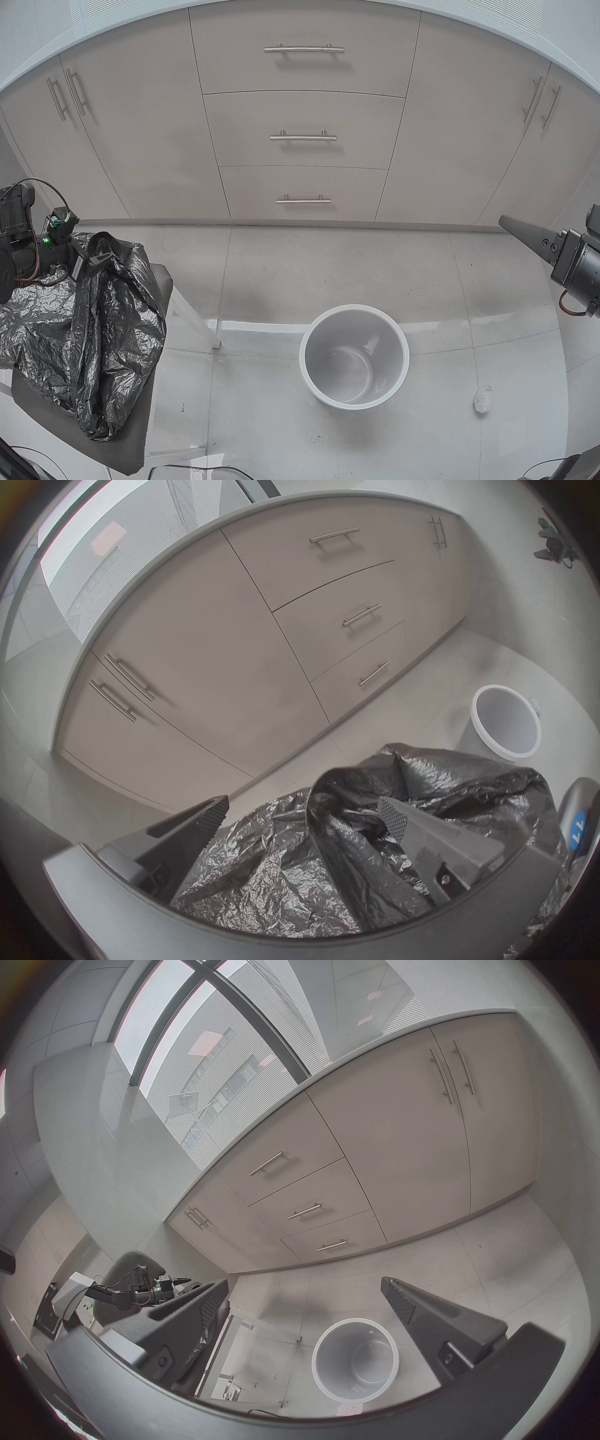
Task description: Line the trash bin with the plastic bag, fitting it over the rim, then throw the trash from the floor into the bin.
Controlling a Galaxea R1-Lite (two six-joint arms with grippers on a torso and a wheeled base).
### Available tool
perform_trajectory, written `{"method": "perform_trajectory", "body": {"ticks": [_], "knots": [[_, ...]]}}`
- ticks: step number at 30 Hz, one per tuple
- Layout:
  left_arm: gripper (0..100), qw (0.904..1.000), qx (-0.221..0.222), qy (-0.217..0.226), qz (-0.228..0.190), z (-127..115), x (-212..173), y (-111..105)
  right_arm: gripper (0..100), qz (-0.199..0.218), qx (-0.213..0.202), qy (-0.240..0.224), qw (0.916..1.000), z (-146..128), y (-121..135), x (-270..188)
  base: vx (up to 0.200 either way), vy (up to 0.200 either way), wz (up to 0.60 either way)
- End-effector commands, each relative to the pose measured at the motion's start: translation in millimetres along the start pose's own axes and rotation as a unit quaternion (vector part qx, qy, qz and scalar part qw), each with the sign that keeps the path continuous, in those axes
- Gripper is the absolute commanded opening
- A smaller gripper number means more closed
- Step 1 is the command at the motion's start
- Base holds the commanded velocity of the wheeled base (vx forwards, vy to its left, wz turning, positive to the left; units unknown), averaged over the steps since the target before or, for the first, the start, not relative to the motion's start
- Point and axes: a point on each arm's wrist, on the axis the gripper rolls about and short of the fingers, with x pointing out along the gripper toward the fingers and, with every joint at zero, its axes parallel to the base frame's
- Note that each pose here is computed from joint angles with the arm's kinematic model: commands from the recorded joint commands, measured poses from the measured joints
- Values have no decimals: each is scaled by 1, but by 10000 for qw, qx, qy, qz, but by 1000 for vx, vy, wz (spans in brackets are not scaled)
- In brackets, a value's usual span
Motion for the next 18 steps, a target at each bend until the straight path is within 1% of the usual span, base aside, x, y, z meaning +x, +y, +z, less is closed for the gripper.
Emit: {"method": "perform_trajectory", "body": {"ticks": [1, 9, 13, 18], "knots": [[100, 10000, -34, 50, 9, -4, -1, 2, 100, 8, 0, -7, 10000, 0, 0, 0, 0, 0, 0], [100, 9998, -48, 162, -90, -11, 11, -1, 100, 5, 0, 0, 10000, 0, 0, 0, 0, 0, 0], [100, 9994, -82, 282, -177, -18, 22, -3, 100, 2, 1, 7, 10000, 0, 0, 0, 0, 0, 0], [100, 9995, -77, 259, -184, -18, 27, -3, 100, 9, 1, 10, 10000, 0, 0, 0, 0, 0, 0]]}}
